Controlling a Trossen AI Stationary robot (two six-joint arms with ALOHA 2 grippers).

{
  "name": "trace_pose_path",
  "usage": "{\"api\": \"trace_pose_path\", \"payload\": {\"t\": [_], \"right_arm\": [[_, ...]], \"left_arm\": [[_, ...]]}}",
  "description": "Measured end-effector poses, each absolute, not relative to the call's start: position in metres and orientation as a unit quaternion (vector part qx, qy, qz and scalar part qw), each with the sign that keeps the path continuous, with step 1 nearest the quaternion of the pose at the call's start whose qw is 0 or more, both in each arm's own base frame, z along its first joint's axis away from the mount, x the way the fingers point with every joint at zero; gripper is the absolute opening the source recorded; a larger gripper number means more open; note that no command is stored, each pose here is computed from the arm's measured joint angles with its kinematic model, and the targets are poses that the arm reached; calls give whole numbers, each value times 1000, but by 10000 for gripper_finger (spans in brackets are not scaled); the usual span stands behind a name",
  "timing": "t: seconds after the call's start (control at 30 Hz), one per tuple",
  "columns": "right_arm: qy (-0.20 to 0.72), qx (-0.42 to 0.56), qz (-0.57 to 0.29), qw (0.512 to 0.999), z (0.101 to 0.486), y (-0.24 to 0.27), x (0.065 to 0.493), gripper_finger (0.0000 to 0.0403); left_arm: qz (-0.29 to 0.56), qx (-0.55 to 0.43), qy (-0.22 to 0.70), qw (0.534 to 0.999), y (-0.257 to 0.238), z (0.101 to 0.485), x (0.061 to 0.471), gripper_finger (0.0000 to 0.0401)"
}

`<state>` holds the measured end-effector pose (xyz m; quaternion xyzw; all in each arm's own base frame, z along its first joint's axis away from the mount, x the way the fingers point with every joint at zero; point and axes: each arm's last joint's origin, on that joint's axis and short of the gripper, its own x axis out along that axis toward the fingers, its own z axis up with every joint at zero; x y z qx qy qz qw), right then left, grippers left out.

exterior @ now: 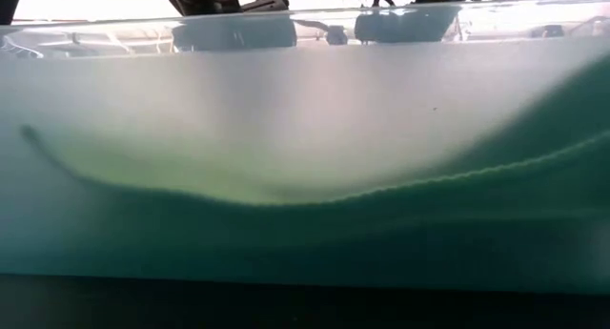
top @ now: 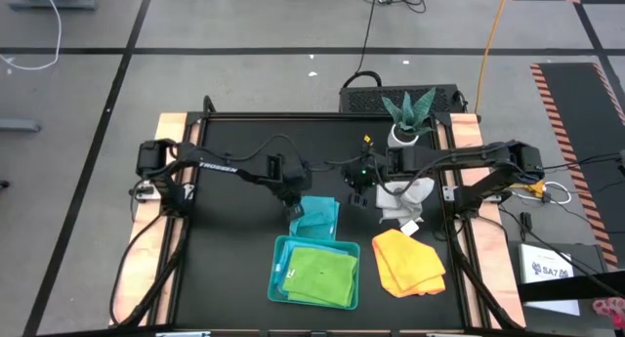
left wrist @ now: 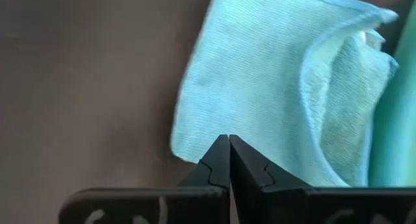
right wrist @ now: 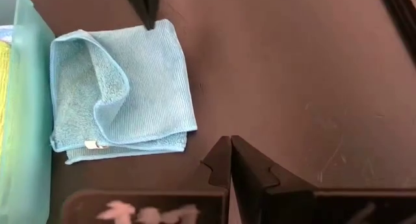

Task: Fold microfiber towels
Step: Fold the blue microfiber cloth

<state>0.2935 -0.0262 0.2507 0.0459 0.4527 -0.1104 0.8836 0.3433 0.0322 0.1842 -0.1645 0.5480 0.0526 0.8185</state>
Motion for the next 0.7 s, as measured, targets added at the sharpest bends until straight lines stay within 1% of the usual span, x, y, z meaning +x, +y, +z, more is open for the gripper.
{"api": "trace_pose_path", "payload": {"t": [0.3,0.33,0.53,0.7], "right_arm": [[442,46,-114,889,252,-28,295,0],[442,44,-121,888,252,-29,295,0],[446,39,-143,883,252,-34,292,0],[440,45,-152,884,259,-38,286,0]], "left_arm": [[59,-159,562,810,44,162,350,3],[58,-158,570,804,44,156,350,2],[62,-168,565,805,49,137,361,3],[99,-164,560,806,61,127,363,4]]}}
